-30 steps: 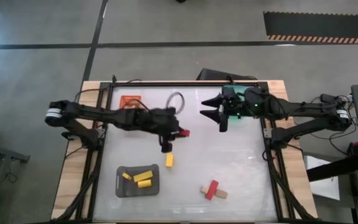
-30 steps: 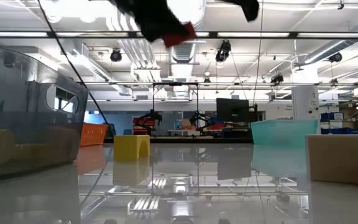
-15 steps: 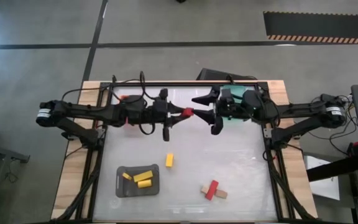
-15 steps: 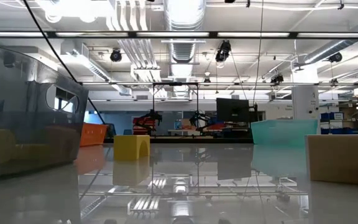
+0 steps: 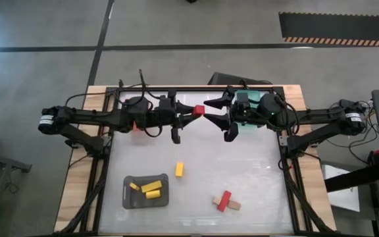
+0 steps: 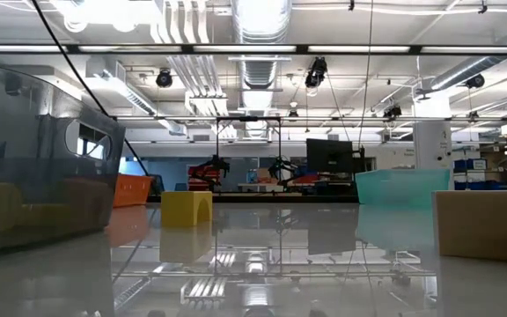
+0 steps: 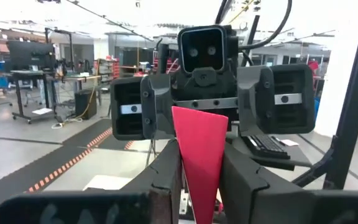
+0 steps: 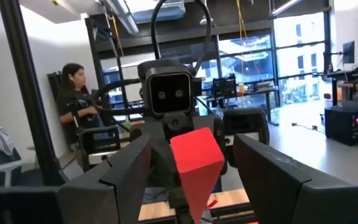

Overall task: Sort & place blocks by color
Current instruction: Put the red block into the green bin

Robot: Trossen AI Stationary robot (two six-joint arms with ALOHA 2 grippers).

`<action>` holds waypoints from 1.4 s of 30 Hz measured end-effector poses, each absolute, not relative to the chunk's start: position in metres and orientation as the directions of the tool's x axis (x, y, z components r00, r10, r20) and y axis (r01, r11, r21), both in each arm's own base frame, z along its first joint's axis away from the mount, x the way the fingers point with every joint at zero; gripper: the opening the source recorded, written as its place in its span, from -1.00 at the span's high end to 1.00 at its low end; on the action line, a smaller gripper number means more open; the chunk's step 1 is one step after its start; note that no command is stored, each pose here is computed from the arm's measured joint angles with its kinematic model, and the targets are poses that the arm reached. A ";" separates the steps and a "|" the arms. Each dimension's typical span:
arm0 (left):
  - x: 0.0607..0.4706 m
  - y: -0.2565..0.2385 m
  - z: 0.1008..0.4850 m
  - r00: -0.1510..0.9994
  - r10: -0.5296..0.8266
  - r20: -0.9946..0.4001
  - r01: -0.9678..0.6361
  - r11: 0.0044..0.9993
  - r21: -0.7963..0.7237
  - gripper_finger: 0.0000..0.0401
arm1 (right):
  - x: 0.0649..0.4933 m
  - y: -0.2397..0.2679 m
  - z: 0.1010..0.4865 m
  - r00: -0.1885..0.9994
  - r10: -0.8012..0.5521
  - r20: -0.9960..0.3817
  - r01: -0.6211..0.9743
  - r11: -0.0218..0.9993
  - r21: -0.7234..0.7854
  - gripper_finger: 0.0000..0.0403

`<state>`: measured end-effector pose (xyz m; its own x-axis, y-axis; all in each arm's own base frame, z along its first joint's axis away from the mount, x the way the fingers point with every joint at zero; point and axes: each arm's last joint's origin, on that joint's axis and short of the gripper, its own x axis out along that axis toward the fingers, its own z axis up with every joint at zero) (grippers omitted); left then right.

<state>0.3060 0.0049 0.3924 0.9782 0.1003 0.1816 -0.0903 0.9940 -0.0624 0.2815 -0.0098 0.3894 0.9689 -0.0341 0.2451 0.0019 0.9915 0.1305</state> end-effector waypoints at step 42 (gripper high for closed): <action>0.309 0.022 0.394 0.969 0.122 0.216 -0.076 0.975 -0.211 0.63 | 0.300 -0.023 0.396 0.960 -0.123 0.253 0.098 0.989 0.108 -0.09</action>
